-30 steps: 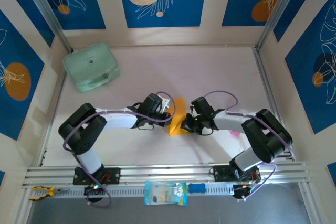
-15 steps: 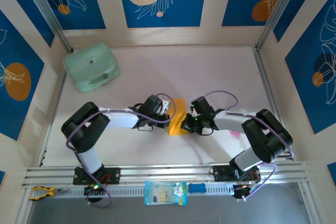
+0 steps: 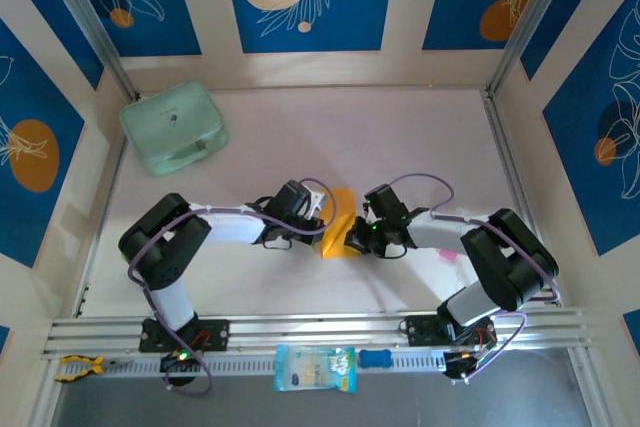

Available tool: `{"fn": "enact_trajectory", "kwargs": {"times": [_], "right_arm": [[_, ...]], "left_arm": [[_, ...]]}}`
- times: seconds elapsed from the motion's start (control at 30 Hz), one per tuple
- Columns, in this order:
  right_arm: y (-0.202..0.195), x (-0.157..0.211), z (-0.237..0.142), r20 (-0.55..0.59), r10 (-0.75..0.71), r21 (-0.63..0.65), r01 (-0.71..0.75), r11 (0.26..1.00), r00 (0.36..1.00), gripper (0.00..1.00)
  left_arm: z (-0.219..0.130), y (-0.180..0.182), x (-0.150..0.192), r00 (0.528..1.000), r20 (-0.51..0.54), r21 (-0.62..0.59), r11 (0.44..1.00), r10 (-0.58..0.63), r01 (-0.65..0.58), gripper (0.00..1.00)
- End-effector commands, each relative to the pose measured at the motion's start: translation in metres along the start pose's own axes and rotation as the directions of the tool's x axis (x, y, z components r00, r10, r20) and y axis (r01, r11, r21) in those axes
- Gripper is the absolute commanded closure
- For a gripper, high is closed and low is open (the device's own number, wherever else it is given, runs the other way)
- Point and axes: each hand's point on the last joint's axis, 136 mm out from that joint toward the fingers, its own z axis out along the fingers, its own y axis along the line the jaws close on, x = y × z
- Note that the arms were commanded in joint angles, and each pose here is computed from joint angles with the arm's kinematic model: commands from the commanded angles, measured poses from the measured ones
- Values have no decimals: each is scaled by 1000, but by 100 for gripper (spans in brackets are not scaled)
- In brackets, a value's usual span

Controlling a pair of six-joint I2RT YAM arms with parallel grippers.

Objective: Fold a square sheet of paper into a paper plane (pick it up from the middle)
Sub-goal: Fold the triangle a second time at the center of the table.

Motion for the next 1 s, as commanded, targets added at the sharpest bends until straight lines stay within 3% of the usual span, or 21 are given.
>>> {"fn": "enact_trajectory", "kwargs": {"times": [0.0, 0.97], "right_arm": [[-17, 10, -1, -23, 13, 47, -12, 999, 1000, 97], [-20, 12, -1, -27, 22, 50, -20, 999, 999, 97]], "left_arm": [[-10, -2, -14, 998, 51, 5, 1000, 24, -25, 100], [-6, -7, -19, 998, 32, 21, 998, 58, -58, 100]]}}
